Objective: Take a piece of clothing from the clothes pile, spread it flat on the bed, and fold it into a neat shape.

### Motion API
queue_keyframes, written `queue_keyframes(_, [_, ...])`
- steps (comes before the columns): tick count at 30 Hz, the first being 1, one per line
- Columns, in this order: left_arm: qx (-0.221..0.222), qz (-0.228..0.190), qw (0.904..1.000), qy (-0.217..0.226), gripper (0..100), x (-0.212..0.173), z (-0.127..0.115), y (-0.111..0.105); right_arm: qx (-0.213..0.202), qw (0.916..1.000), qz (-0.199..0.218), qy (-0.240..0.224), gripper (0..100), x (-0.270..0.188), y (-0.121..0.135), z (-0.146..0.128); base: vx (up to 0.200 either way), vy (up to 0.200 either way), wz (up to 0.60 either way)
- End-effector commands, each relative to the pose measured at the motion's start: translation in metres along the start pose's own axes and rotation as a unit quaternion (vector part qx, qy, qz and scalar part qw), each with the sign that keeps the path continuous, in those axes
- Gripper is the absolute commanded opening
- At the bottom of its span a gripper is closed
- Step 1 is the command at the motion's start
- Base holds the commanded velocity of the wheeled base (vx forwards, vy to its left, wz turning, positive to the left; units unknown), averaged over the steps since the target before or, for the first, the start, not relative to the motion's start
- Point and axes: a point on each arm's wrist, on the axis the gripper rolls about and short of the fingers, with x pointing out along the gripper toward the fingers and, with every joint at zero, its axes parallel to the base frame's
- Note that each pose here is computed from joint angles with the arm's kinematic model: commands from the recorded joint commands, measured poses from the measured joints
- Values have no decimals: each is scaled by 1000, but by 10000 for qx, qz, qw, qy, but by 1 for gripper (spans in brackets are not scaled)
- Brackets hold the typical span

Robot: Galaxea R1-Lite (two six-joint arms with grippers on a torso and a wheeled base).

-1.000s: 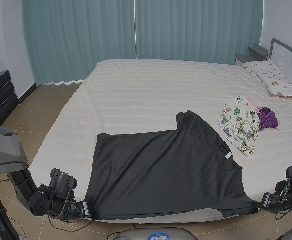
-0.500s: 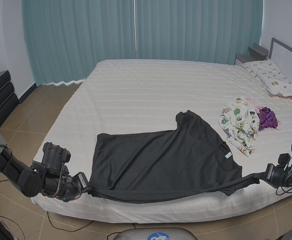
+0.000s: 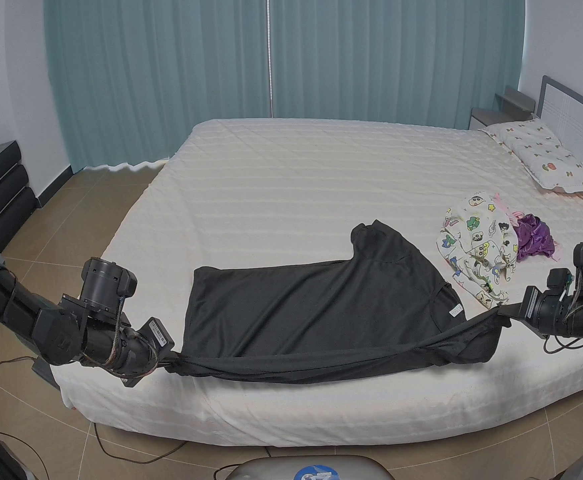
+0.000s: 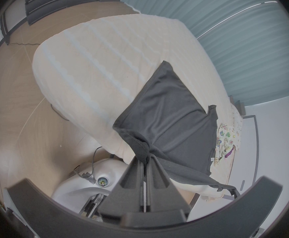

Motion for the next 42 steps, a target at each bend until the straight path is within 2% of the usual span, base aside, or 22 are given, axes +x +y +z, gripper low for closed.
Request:
queue_keyframes(1, [-1,51,9999,150,0,0,2,-4,8,10000,-6,48,0,6,0,2,0,0,0])
queue_keyframes(6, [-35,233,9989,416,0,8,4,-7,13,10000,-19,58,0,6,0,1,0,0,0])
queue_keyframes(14, [-191,78,9996,183,0,22,30,-19,31,9998,-47,182,0,27,-3,5,0,0,0])
queue_keyframes(23, [-775,73,9970,28,0,55,61,-29,25,9998,5,183,0,62,-3,24,0,0,0])
queue_keyframes(31, [-813,212,9964,104,0,88,69,-29,183,9997,83,144,0,83,1,35,0,0,0])
queue_keyframes(35, [-804,188,9966,59,0,90,71,-31,186,9996,128,149,0,87,5,36,0,0,0])
queue_keyframes(42, [-788,211,9967,15,0,94,73,-33,323,9988,-6,358,0,81,0,23,0,0,0])
